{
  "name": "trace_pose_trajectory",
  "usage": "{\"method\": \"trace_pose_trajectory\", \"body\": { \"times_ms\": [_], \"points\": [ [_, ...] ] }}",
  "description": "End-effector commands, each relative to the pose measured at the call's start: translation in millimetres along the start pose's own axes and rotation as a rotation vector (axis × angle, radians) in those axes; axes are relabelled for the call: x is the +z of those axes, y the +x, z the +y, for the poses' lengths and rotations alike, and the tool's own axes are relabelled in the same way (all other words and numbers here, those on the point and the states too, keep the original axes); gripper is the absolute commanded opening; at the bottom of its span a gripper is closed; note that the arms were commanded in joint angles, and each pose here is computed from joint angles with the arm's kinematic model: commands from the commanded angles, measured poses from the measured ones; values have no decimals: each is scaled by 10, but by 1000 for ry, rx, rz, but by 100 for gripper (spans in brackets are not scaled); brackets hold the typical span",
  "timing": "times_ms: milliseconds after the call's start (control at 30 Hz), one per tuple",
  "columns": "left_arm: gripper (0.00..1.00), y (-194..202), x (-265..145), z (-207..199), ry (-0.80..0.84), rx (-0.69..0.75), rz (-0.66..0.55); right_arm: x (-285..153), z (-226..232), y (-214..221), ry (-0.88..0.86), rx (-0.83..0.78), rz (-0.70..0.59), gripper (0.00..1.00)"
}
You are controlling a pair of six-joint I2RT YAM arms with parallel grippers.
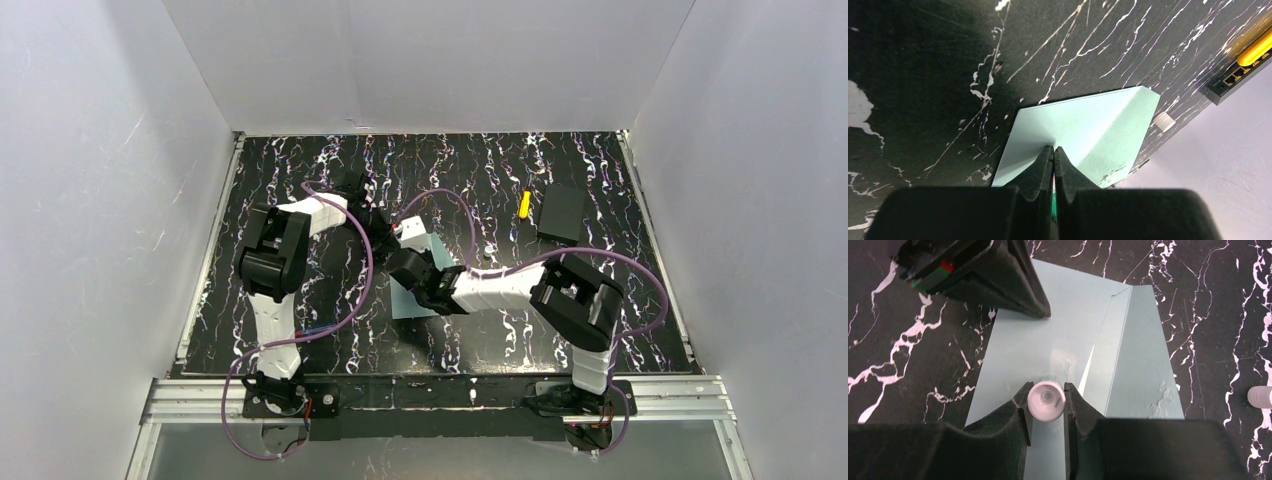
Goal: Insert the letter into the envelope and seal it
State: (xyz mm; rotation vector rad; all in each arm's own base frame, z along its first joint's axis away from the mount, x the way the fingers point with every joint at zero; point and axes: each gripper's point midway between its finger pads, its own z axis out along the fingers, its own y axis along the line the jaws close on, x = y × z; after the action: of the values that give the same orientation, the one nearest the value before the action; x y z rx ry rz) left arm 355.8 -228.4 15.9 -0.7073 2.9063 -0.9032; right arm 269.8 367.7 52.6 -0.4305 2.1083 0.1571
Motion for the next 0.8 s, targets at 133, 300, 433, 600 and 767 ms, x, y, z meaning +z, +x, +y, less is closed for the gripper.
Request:
{"method": "trace_pose_trajectory", "body": {
  "times_ms": [133,300,433,600,767],
  "points": [
    [0,4,268,610,-213,-8,-19,82,-347,490,83,-92,186,1],
    [0,-6,267,614,-217,-12,-23,-35,-264,572,0,-61,227,1],
    [0,-23,274,626,-225,-14,-31,-166,-210,829,-28,-57,276,1],
    [0,-45,274,625,-232,-15,-38,-338,-108,974,-54,-55,297,1],
    [0,-49,259,616,-233,-13,-40,-438,-112,899,-36,-47,289,1]
  ]
}}
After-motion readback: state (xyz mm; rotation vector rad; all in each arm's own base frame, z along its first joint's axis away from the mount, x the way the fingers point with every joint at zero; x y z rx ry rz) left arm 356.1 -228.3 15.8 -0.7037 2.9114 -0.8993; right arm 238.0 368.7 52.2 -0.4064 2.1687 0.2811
